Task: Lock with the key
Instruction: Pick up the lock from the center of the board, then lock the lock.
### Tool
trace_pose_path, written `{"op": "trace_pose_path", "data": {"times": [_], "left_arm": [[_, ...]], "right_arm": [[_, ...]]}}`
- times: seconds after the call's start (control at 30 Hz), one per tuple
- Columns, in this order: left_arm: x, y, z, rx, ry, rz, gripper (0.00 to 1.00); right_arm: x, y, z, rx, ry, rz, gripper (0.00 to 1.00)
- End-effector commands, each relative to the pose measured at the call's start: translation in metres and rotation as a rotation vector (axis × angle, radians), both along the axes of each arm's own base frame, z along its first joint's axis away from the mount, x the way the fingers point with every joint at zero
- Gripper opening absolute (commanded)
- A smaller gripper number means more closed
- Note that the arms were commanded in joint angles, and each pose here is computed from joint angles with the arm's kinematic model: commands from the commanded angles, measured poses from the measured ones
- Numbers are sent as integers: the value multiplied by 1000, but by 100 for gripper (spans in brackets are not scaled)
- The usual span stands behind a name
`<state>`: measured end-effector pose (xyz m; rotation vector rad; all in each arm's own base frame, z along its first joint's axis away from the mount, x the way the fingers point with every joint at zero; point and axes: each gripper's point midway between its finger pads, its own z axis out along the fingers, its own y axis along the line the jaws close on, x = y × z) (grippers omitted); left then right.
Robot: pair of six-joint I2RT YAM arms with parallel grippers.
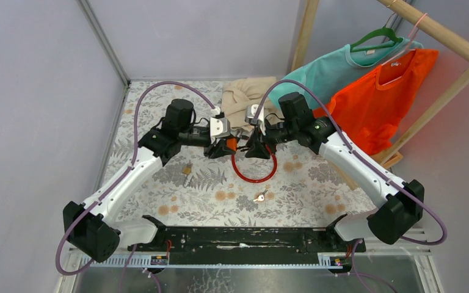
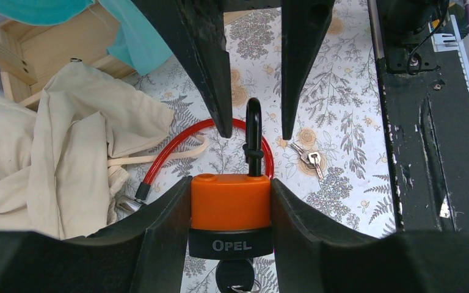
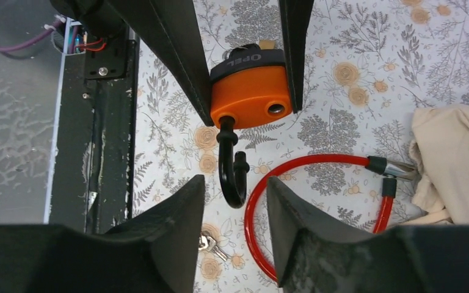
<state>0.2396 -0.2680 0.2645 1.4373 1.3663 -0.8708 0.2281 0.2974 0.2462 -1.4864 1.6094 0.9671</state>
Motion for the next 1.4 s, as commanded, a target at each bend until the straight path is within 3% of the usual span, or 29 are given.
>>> {"op": "trace_pose_path", "data": {"times": [0.0,0.3,0.53,0.63,0.7,0.93,1.03,1.1,1.37], "left_arm": [[-3,-7,14,-28,-57,-40,0],[-1,-10,8,-12,-52,-37,0],[4,-10,5,1,-61,-22,0],[9,-9,1,18,-68,-3,6],[12,-8,-3,30,-71,9,15],[14,-8,-7,37,-47,24,75],[15,-7,-2,33,-52,36,92],[15,-6,0,31,-59,44,99],[11,-5,-10,61,-13,25,99]], "right_arm": [[-4,9,26,75,-1,45,44],[-2,11,20,68,17,37,28],[5,7,12,53,1,-22,0],[9,7,11,63,6,-62,0],[10,5,10,65,8,-84,0],[6,2,14,78,8,-94,0],[3,2,16,86,20,-88,0],[3,2,15,90,27,-93,0],[2,-2,30,175,68,-100,0]]}}
